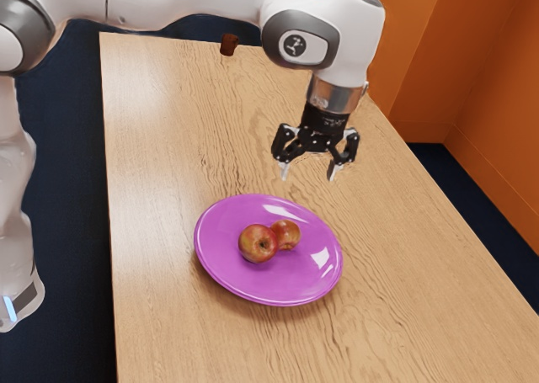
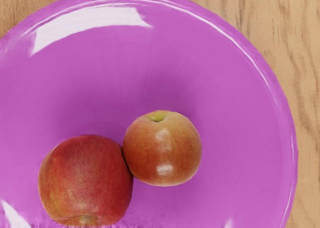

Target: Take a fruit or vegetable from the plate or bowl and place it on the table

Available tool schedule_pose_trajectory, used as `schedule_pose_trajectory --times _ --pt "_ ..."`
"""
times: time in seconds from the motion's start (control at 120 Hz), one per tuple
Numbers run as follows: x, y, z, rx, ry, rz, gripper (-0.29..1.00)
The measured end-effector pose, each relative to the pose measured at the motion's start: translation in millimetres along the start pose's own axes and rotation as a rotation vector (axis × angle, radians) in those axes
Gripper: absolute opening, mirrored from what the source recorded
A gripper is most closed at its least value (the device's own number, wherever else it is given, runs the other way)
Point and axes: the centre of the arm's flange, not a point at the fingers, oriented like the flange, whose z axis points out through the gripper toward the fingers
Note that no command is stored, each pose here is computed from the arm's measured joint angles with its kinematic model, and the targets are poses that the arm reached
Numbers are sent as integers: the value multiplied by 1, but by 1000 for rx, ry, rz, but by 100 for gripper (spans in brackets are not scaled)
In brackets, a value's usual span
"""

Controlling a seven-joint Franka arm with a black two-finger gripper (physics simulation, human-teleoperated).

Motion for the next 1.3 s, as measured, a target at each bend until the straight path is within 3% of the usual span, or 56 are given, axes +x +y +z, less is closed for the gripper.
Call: schedule_pose_trajectory --times 0.042,0.108,0.15,0.383,0.633,0.817,1.3 --pt "21 -12 1 10 -16 -80 70" --pt "95 -26 9 26 -37 -287 70" --pt "109 -33 17 37 -46 -352 70" --pt "75 -53 45 58 -112 -455 70" --pt "33 -40 78 110 -179 -508 70" --pt "9 -66 107 138 -209 -540 70" --pt "22 -57 128 132 -240 -660 70"
